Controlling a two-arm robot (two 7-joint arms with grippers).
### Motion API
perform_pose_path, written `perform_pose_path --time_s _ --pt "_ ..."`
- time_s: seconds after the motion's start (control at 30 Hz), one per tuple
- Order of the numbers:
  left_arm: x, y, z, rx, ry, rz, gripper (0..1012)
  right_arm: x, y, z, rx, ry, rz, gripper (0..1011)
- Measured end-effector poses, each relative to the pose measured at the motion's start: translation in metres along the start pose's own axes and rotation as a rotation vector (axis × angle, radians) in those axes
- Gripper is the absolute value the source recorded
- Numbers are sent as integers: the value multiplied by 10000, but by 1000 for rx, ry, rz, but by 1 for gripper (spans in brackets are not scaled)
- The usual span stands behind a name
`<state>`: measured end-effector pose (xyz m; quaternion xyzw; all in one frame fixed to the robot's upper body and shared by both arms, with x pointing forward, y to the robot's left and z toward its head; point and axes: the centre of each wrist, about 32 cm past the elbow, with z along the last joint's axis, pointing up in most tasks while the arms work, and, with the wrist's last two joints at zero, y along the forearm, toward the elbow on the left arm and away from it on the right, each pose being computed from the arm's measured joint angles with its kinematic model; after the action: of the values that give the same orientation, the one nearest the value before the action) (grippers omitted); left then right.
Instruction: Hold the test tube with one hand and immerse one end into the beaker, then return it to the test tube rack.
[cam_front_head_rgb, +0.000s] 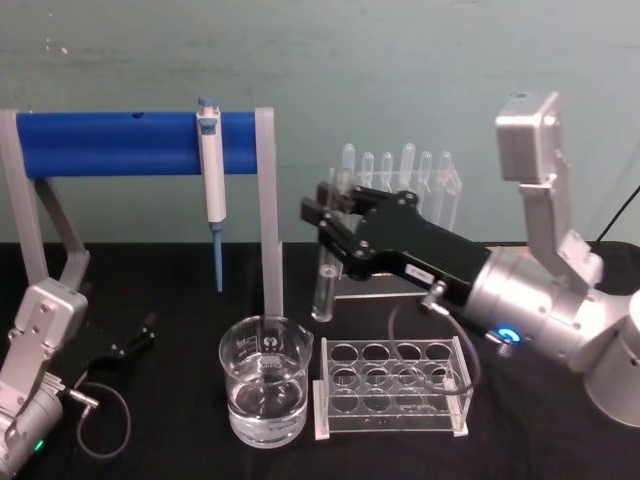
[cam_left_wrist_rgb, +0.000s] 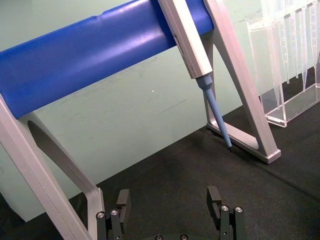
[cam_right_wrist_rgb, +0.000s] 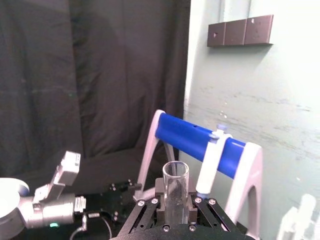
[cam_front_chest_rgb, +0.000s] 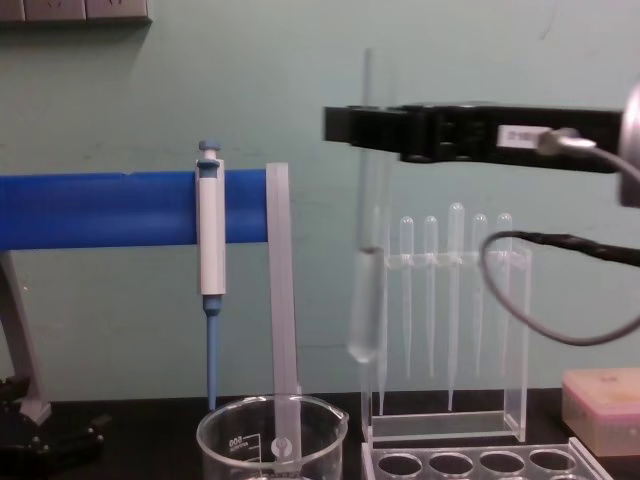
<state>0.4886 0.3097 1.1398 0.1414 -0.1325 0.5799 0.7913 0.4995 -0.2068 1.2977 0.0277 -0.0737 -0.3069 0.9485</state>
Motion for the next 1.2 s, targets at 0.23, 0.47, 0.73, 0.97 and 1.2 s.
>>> perform_pose_path --time_s 0.23,0.47,0.73,0.97,1.2 --pt "0 0 0 0 0 0 1000 51 -201 -12 -29 -12 -29 224" --pt "0 0 0 0 0 0 1000 95 -354 -120 -55 -13 -73 224" --pt "0 0 0 0 0 0 1000 89 -447 -294 -70 6 -108 224" --pt "0 0 0 0 0 0 1000 58 -469 -455 -79 26 -122 224" --pt "0 0 0 0 0 0 1000 25 -488 -550 -90 43 -128 224"
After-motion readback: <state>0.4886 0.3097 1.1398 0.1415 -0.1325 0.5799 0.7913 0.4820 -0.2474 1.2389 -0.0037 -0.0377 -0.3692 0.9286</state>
